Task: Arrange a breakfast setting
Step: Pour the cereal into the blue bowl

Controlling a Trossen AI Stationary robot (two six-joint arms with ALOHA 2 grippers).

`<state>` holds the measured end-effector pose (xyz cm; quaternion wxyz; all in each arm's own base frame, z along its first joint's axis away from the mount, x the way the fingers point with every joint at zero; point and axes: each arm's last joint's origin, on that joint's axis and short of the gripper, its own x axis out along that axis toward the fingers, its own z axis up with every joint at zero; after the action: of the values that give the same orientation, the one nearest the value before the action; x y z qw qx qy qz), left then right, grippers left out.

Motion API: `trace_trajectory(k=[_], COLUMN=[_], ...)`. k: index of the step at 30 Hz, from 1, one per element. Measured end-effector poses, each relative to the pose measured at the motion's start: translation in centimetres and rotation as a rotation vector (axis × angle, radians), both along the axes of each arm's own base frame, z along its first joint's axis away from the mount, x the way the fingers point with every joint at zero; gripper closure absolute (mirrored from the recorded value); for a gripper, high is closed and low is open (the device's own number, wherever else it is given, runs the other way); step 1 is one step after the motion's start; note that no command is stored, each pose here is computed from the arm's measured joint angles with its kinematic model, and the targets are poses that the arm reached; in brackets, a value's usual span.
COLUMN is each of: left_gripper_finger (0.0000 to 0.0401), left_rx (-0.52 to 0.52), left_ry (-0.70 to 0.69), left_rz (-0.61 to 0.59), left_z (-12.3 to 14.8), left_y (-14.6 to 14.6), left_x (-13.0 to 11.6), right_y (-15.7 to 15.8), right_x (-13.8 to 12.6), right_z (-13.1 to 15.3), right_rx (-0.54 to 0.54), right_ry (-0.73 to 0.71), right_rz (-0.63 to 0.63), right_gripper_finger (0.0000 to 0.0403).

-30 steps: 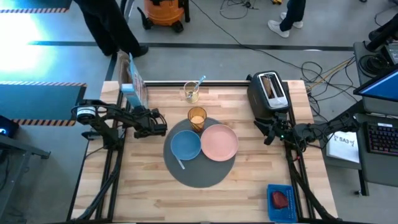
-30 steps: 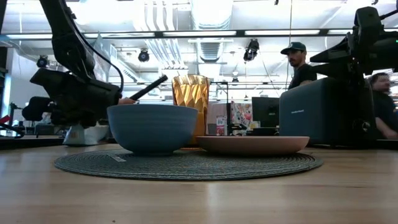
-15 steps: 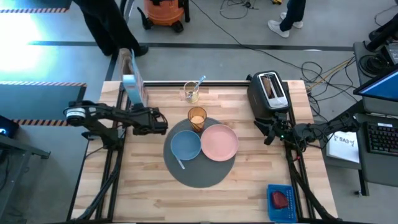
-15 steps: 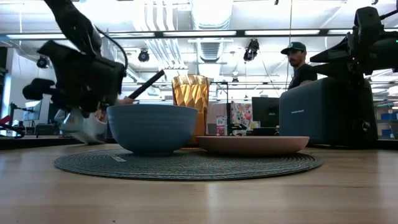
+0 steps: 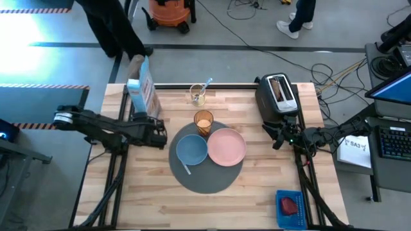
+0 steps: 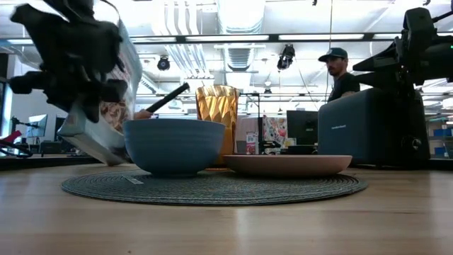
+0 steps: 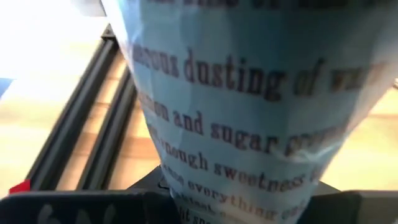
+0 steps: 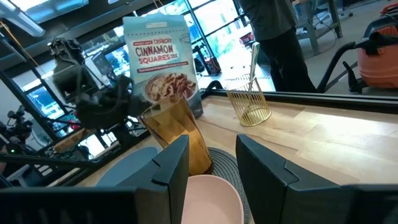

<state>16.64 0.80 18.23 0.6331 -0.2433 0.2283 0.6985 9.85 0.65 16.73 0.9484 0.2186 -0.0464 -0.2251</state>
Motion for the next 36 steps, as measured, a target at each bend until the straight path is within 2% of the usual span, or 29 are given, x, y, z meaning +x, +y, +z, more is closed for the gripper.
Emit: trace_trajectory(k=[8, 14, 19, 25, 30, 36], left_gripper_finger=[0.0299, 0.0300, 0.0300, 0.0300, 0.0300, 0.0300], left_rx=[-0.101, -0.265, -0.415, -0.555, -0.581, -0.562], left_ry=[0.027, 0.079, 0.154, 0.132, 0.077, 0.091], left_rz=[-0.136, -0.223, -0.233, -0.314, -0.325, -0.274], left_z=[1.1, 4.2, 7.2, 9.4, 10.3, 9.5], left_y=[-2.9, -4.9, -6.6, -8.4, -10.4, -13.3], left_x=[-1.2, -1.4, -1.5, -1.3, -0.9, -0.2], right_y=[0.0, 0.0, 0.0, 0.0, 0.0, 0.0], right_x=[0.0, 0.0, 0.0, 0.0, 0.0, 0.0], right_z=[0.0, 0.0, 0.0, 0.0, 0.0, 0.0], right_rx=[0.000, 0.000, 0.000, 0.000, 0.000, 0.000], right_ry=[0.000, 0.000, 0.000, 0.000, 0.000, 0.000], right_rz=[0.000, 0.000, 0.000, 0.000, 0.000, 0.000], right_gripper_finger=[0.0280, 0.0280, 0.0280, 0.0280, 0.0280, 0.0280])
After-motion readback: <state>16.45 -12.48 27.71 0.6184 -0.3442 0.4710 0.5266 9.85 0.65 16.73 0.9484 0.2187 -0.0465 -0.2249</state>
